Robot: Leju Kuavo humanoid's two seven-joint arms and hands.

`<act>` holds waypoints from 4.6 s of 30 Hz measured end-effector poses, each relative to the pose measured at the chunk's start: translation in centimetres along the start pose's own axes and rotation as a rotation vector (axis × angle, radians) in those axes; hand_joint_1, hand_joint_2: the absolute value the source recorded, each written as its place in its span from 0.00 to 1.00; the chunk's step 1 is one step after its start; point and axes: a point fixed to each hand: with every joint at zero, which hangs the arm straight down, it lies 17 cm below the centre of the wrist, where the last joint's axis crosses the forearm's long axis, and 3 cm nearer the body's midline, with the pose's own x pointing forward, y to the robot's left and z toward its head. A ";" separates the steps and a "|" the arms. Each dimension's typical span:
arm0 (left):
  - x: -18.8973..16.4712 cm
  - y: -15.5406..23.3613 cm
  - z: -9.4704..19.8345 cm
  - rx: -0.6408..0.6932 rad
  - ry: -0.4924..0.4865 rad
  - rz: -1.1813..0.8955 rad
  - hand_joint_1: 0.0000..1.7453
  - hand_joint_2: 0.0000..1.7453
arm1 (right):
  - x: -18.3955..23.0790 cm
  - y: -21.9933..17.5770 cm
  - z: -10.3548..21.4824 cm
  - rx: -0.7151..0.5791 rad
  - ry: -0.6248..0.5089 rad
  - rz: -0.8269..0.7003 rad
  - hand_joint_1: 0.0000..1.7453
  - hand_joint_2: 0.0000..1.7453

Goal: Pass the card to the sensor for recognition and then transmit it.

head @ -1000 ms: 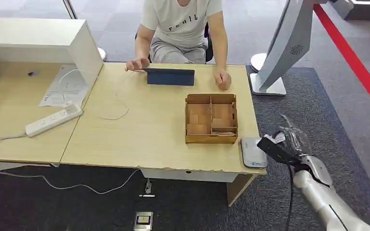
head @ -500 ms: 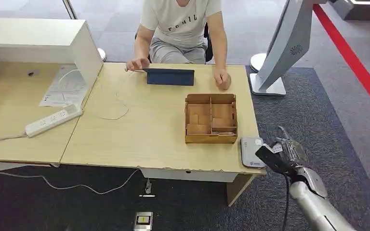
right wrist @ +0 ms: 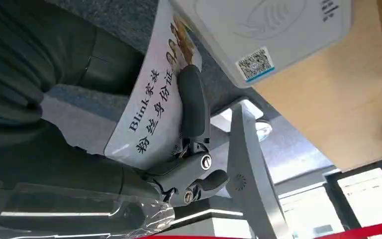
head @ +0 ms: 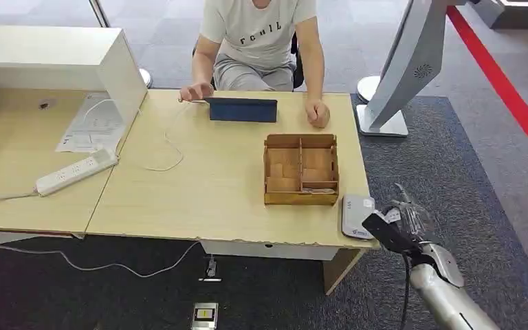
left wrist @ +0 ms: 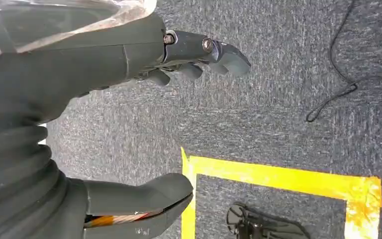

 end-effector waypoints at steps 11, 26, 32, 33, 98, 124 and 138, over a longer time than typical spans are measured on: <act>-0.1 -0.2 0.0 -0.012 -0.002 -0.027 0.00 1.00 | 6.3 -12.5 -6.5 -0.174 -0.152 0.097 1.00 1.00; 2.9 -3.2 0.6 -0.113 -0.144 -0.070 0.00 0.00 | 18.6 -18.7 -11.0 -0.238 -0.303 0.215 1.00 1.00; 2.3 -3.7 0.6 -0.108 -0.125 -0.104 0.00 0.00 | 20.1 -17.2 -11.3 -0.202 -0.315 0.276 1.00 1.00; 2.2 -3.9 0.6 -0.115 -0.120 -0.104 0.00 0.00 | 20.5 -17.1 -11.4 -0.199 -0.318 0.283 1.00 1.00; -0.7 -3.1 0.4 -0.050 -0.009 0.053 0.00 1.00 | 9.4 -10.0 2.2 -0.119 -0.178 -0.002 0.00 1.00; -0.4 -3.6 0.4 -0.059 -0.007 0.031 0.00 1.00 | 14.2 2.2 -0.7 -0.040 -0.161 0.007 0.00 1.00; -1.0 -3.5 0.4 -0.050 0.026 0.029 0.00 1.00 | 12.6 2.0 -2.2 -0.020 -0.126 0.097 0.00 1.00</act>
